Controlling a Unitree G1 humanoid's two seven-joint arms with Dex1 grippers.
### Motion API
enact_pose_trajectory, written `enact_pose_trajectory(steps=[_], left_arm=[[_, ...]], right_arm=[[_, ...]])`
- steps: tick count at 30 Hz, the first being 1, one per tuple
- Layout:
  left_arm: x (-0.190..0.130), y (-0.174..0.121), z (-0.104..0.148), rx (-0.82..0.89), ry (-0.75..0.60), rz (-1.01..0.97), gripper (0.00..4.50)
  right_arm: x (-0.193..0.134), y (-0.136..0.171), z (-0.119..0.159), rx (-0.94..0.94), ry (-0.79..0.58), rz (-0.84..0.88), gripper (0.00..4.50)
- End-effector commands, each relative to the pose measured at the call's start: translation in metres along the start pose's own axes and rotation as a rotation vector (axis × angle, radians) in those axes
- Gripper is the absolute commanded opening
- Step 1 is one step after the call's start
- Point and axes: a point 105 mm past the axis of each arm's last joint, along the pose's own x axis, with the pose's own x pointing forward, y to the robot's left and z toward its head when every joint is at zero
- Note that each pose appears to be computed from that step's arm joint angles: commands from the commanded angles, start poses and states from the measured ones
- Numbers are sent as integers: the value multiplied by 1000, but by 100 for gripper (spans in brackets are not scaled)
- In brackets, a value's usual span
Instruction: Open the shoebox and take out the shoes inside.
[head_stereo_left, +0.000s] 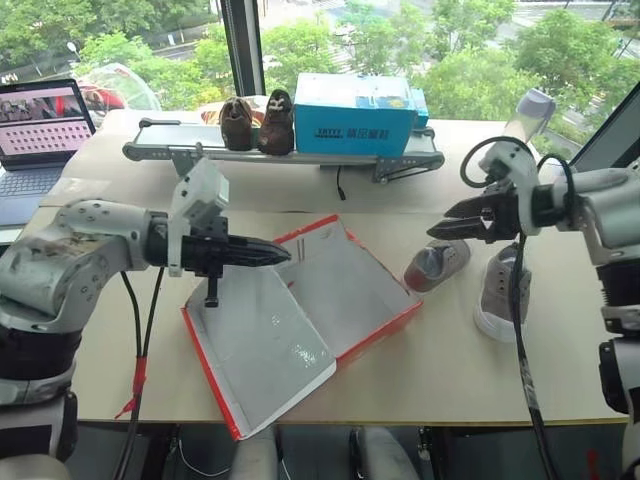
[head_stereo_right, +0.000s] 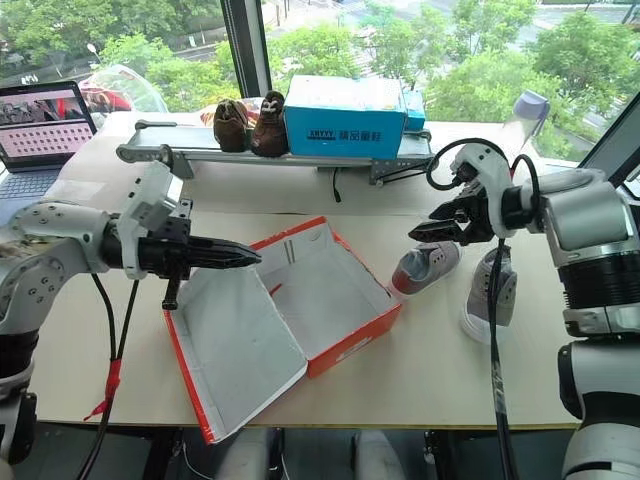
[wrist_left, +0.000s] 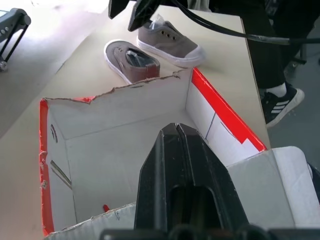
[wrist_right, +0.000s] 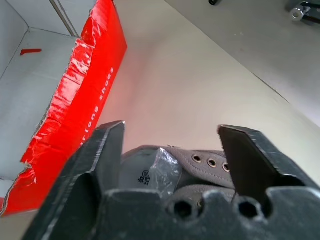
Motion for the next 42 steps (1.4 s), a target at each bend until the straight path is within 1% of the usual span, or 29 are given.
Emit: enact_pose_trajectory(steps=[1, 3, 5, 6, 7, 9, 10, 11, 13, 14, 15, 17, 18, 19, 20, 23, 25, 27, 29, 32, 35, 39, 42], left_arm=[[-15, 11, 14, 20, -99, 98, 0], [-29, 24, 20, -20, -213, 211, 0], [-43, 34, 25, -46, -330, 306, 0], [-52, 39, 29, -64, -409, 359, 0], [-67, 49, 31, -90, -510, 469, 0], [-96, 63, 20, -181, -627, 670, 0], [-106, 66, 12, -197, -651, 752, 0], [-114, 67, 3, -206, -645, 834, 0], [-124, 69, -15, -234, -607, 974, 0], [-128, 68, -21, -247, -603, 1011, 0], [-135, 64, -38, -278, -584, 1063, 0], [-140, 51, -66, -330, -551, 1104, 0], [-141, 44, -79, -353, -540, 1118, 0], [-144, 36, -90, -333, -518, 1178, 0], [-147, 30, -97, -312, -501, 1222, 0], [-152, 13, -113, -300, -428, 1314, 0], [-150, -5, -122, -273, -373, 1352, 0], [-145, -19, -133, -255, -322, 1400, 0], [-140, -27, -138, -247, -302, 1428, 0], [-122, -46, -155, -242, -270, 1443, 0], [-107, -61, -166, -243, -250, 1462, 0], [-94, -70, -178, -253, -233, 1487, 0], [-88, -70, -181, -251, -235, 1511, 0]], right_arm=[[-38, 2, 45, -58, -163, -83, 448], [-44, 8, 48, -31, -246, -81, 448], [-46, 15, 41, 0, -291, -71, 448], [-45, 16, 37, 17, -315, -87, 448], [-45, 12, 34, 36, -368, -152, 448], [-51, 10, 37, 115, -549, -237, 448], [-54, 9, 35, 162, -611, -265, 448], [-54, 6, 28, 263, -657, -256, 448], [-52, 1, 16, 355, -713, -299, 448], [-53, -2, 9, 324, -711, -397, 448], [-56, -7, -4, 304, -715, -552, 448], [-65, -8, -26, 293, -715, -768, 448], [-67, -4, -38, 287, -702, -835, 448], [-61, 9, -50, 255, -664, -854, 448], [-56, 19, -59, 230, -639, -861, 448], [-42, 49, -85, 249, -580, -847, 448], [-34, 74, -98, 229, -537, -820, 448], [-31, 88, -111, 222, -497, -807, 448], [-29, 95, -120, 229, -476, -805, 448], [-14, 104, -140, 272, -434, -775, 448], [-2, 104, -152, 293, -426, -782, 448], [8, 98, -155, 305, -450, -816, 448], [15, 98, -153, 307, -464, -823, 448]])
